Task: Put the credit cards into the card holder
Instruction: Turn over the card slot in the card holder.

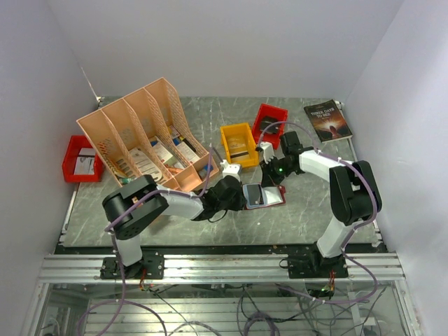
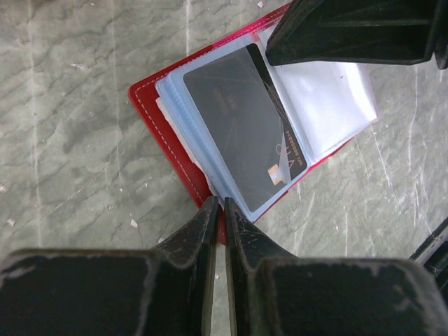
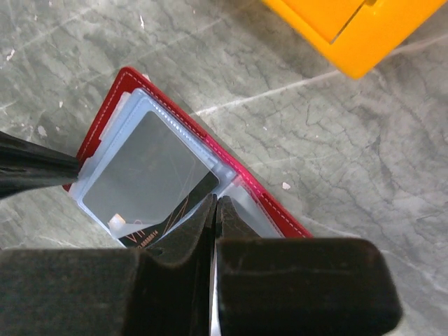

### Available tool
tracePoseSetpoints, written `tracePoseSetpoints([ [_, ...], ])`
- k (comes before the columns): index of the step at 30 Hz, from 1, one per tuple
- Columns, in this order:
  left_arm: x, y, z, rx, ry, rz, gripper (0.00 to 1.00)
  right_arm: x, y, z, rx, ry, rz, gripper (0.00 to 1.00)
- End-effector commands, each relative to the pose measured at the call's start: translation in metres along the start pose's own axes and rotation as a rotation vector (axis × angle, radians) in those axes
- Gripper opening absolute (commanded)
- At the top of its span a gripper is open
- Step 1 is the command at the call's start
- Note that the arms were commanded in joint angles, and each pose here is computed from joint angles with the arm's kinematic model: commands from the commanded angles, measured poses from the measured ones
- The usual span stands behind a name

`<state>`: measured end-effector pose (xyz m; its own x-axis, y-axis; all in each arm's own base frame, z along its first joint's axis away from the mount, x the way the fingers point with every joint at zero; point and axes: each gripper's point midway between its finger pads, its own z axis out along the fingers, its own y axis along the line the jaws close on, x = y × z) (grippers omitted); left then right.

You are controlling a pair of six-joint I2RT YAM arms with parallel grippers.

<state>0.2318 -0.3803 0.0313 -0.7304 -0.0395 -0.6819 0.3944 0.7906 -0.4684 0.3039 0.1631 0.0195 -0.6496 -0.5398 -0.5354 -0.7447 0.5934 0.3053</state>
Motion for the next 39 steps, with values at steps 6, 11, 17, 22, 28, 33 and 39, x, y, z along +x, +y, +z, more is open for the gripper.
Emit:
tracePoseSetpoints([
  [6, 0.008, -0.001, 0.02, 0.0, 0.04, 0.006, 0.18, -0.01, 0.005, 0.011, -0.014, 0.0, -0.017, 0.0],
  [11, 0.01, 0.0, 0.021, -0.007, 0.047, 0.012, 0.18, -0.01, 0.008, 0.014, -0.019, 0.015, -0.027, 0.0],
  [17, 0.001, 0.003, 0.009, -0.027, 0.025, 0.022, 0.2, -0.02, 0.004, 0.003, 0.023, -0.019, -0.047, 0.0],
  [22, -0.012, 0.001, -0.007, -0.026, -0.021, 0.01, 0.21, -0.029, 0.006, -0.008, 0.024, -0.071, -0.063, 0.0],
  [28, -0.026, -0.011, -0.015, 0.066, -0.076, -0.084, 0.2, -0.026, 0.012, -0.002, -0.024, -0.066, -0.029, 0.01],
  [33, -0.036, -0.019, -0.014, 0.167, -0.113, -0.189, 0.2, -0.018, 0.012, 0.006, -0.048, -0.035, 0.003, 0.01],
  [39, -0.035, -0.014, -0.006, 0.14, -0.106, -0.212, 0.23, -0.011, 0.007, 0.012, -0.043, -0.004, 0.023, 0.01],
])
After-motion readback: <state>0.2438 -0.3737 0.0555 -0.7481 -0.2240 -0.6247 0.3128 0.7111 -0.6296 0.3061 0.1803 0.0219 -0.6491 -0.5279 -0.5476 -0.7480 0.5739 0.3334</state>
